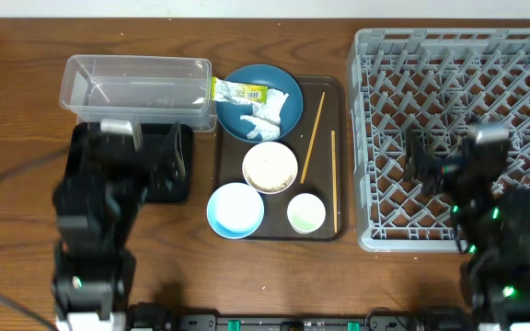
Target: Sort waste into correct bins and load items into the dishwasher rack
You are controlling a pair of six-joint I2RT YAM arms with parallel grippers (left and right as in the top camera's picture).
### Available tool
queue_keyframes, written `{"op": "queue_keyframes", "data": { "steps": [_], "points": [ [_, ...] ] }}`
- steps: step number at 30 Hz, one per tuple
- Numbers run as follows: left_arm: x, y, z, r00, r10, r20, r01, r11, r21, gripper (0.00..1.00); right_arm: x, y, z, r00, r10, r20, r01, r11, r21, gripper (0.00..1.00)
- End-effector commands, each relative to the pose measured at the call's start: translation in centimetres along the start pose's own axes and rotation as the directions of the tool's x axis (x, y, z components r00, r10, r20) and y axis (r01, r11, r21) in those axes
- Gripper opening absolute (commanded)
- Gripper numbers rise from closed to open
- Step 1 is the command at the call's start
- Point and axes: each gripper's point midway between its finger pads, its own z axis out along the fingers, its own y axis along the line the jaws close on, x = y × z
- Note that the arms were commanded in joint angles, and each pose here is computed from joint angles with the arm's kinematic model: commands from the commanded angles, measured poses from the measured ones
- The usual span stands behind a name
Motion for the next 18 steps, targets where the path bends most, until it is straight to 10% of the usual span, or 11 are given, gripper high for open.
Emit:
{"op": "queue_keyframes", "data": {
  "steps": [1,18],
  "points": [
    [-2.1,0.0,1.4,0.997,0.011,-0.072,-0.010,1.000,0.007,0.88,-3.3,0.5,0.6,0.999,-0.035,-0.023,0.034,0.999,-0.026,0.99],
    [5.3,-6.0,10.9,0.761,0.120,-0.637,-0.013,0.985,0.171,0.88,-1.4,2.8,4.3,0.940,-0.002,-0.342,-0.064,0.981,-0.181,0.99]
  ]
}}
